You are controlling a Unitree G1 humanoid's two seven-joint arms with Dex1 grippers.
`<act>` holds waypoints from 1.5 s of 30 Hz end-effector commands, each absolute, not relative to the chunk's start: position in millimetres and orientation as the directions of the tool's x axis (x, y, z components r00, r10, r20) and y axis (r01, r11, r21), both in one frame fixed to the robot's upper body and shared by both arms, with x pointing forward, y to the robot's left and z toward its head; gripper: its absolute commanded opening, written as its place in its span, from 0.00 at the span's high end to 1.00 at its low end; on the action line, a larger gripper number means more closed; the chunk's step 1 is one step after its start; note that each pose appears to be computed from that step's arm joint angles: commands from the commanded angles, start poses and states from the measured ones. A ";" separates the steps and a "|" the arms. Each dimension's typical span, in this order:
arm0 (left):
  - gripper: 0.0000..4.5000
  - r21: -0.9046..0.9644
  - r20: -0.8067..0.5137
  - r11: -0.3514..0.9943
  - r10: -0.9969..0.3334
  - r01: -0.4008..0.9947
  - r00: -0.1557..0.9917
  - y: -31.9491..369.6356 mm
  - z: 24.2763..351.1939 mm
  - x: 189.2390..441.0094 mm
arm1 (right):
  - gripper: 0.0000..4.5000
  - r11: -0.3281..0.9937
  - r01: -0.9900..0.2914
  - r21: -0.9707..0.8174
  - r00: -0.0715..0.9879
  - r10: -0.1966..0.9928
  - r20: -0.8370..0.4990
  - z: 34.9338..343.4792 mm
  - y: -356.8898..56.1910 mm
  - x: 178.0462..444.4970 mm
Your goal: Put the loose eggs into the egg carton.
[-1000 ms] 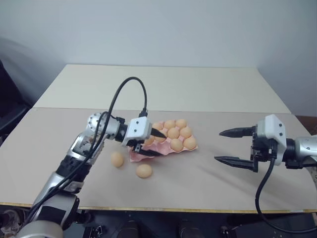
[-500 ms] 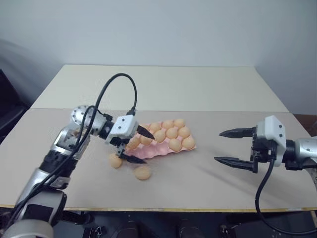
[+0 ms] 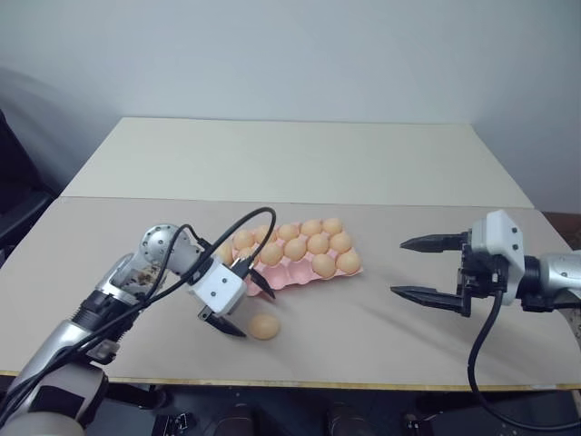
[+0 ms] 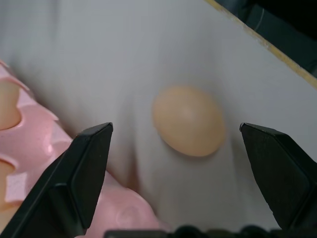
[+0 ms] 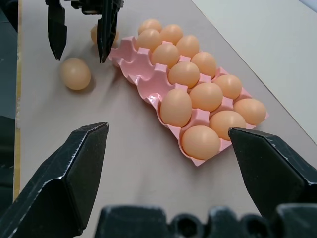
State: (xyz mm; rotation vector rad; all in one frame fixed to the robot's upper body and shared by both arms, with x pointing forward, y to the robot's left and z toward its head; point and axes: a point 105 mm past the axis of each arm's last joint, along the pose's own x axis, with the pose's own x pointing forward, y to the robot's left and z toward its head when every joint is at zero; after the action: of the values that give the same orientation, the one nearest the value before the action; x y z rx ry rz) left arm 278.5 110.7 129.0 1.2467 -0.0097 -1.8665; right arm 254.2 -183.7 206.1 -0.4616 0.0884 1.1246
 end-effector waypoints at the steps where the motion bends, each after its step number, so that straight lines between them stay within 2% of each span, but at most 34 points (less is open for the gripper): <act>1: 0.00 0.465 -0.752 -0.632 -0.651 0.620 -0.099 104.0 127.8 280.5 | 0.00 0.345 -0.868 -0.358 0.451 0.849 -0.276 220.3 -184.2 249.3; 5: 0.00 0.442 -0.753 -0.643 -0.645 0.626 -0.131 98.7 118.6 272.7 | 0.00 0.347 -0.868 -0.356 0.453 0.848 -0.276 220.5 -184.2 248.8; 12: 0.00 0.455 -0.771 -0.639 -0.631 0.620 -0.085 98.3 107.8 276.5 | 0.00 0.346 -0.868 -0.356 0.452 0.847 -0.280 220.9 -184.0 247.4; 16: 0.19 0.458 -0.781 -0.646 -0.621 0.611 -0.072 100.3 107.4 280.3 | 0.00 0.347 -0.867 -0.358 0.454 0.846 -0.280 221.4 -184.4 247.2; 20: 0.48 0.449 -0.787 -0.654 -0.612 0.609 -0.077 102.8 107.1 280.2 | 0.00 0.346 -0.867 -0.359 0.454 0.846 -0.279 222.1 -184.0 246.6; 22: 0.53 0.446 -0.785 -0.650 -0.614 0.615 -0.079 103.3 107.2 279.8 | 0.00 0.346 -0.866 -0.361 0.454 0.846 -0.278 222.2 -183.8 246.5; 28: 0.53 0.478 -0.740 -0.588 -0.670 0.652 -0.062 98.4 121.4 284.6 | 0.00 0.349 -0.864 -0.363 0.458 0.845 -0.276 221.5 -183.3 248.0; 33: 0.53 0.482 -0.569 -0.402 -0.819 0.778 -0.071 88.9 170.6 293.2 | 0.00 0.352 -0.862 -0.364 0.460 0.845 -0.273 221.4 -183.7 249.5; 36: 0.53 0.502 -0.464 -0.281 -0.886 0.817 -0.020 82.4 190.9 304.8 | 0.00 0.354 -0.861 -0.366 0.462 0.845 -0.268 221.7 -183.7 250.7; 41: 0.53 0.589 -0.397 -0.134 -0.907 0.797 0.141 65.7 186.2 332.8 | 0.00 0.357 -0.856 -0.375 0.466 0.846 -0.259 222.3 -182.6 252.1; 45: 0.53 0.585 -0.386 -0.117 -0.911 0.803 0.148 51.9 177.0 338.6 | 0.00 0.361 -0.852 -0.379 0.472 0.843 -0.258 223.0 -183.4 250.5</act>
State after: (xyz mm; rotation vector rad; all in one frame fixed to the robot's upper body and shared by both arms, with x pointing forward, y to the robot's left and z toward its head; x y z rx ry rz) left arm 336.2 56.0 168.1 0.8057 -0.1214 -1.4835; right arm 253.4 -184.7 210.4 -0.4635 0.0767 1.0983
